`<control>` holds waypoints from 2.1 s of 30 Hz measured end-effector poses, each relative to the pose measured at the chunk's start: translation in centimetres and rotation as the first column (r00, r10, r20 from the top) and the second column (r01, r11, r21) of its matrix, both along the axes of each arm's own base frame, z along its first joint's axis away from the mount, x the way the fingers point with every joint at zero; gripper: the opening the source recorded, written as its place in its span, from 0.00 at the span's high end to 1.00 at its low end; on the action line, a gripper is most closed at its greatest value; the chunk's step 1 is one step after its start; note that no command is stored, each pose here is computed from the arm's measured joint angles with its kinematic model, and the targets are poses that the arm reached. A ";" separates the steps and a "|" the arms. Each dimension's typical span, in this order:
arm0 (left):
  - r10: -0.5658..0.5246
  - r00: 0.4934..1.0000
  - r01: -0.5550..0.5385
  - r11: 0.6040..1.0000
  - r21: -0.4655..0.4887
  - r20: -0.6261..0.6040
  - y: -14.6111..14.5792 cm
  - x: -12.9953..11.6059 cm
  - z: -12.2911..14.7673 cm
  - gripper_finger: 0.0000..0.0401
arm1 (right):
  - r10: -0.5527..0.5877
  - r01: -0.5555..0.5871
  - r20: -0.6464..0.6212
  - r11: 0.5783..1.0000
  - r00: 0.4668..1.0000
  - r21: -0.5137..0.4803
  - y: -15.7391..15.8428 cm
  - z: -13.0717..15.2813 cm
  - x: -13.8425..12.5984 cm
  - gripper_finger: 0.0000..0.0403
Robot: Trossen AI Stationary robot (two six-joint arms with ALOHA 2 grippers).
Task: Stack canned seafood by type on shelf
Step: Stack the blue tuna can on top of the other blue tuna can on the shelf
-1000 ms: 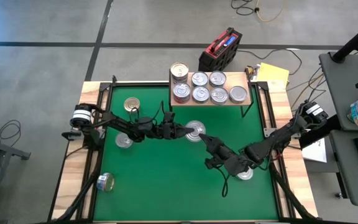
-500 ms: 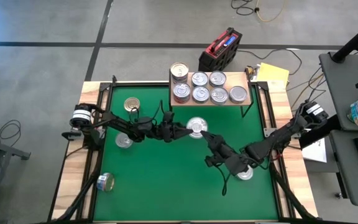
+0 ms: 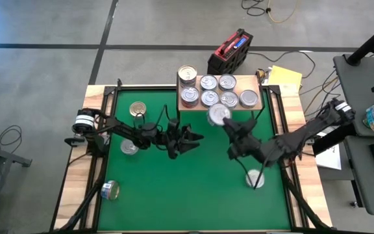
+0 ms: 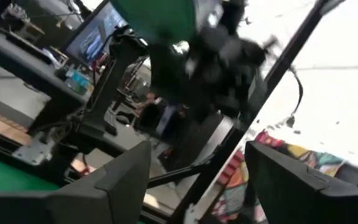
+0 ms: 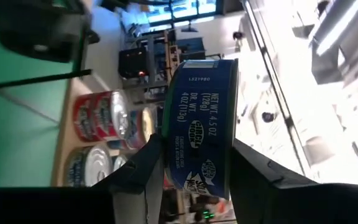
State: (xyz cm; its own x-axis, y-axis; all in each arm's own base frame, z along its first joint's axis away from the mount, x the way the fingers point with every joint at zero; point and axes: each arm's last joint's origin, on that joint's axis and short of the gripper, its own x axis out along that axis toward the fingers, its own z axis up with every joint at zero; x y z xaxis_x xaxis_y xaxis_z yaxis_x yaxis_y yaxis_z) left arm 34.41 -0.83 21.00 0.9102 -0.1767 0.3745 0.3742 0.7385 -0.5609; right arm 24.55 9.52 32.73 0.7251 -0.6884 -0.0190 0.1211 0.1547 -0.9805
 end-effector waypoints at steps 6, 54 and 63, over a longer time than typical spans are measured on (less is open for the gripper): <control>0.035 0.999 -0.038 0.988 0.147 0.022 -0.7 -0.3 -0.2 0.42 | -0.036 0.032 0.078 0.998 0.996 0.053 -2.1 1.4 -0.7 0.68; 0.523 0.852 -0.451 0.727 0.518 0.007 -0.1 -11.9 0.3 0.42 | -0.256 0.205 0.105 0.913 0.961 0.352 -17.5 -0.3 0.0 0.68; 0.524 0.852 -0.443 0.725 0.527 -0.005 -0.1 -11.8 0.2 0.42 | -0.353 0.383 -0.170 0.902 0.920 0.200 -18.3 -3.8 1.8 0.68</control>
State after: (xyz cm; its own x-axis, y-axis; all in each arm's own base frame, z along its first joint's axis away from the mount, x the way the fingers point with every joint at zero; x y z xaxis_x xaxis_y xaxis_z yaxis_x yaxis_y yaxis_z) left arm 22.59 -0.97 21.20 0.9584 0.1814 0.2206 -0.1653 0.9822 -0.0895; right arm 26.30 -8.83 28.96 0.4018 -0.8721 -0.2793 0.0896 0.3409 -0.9358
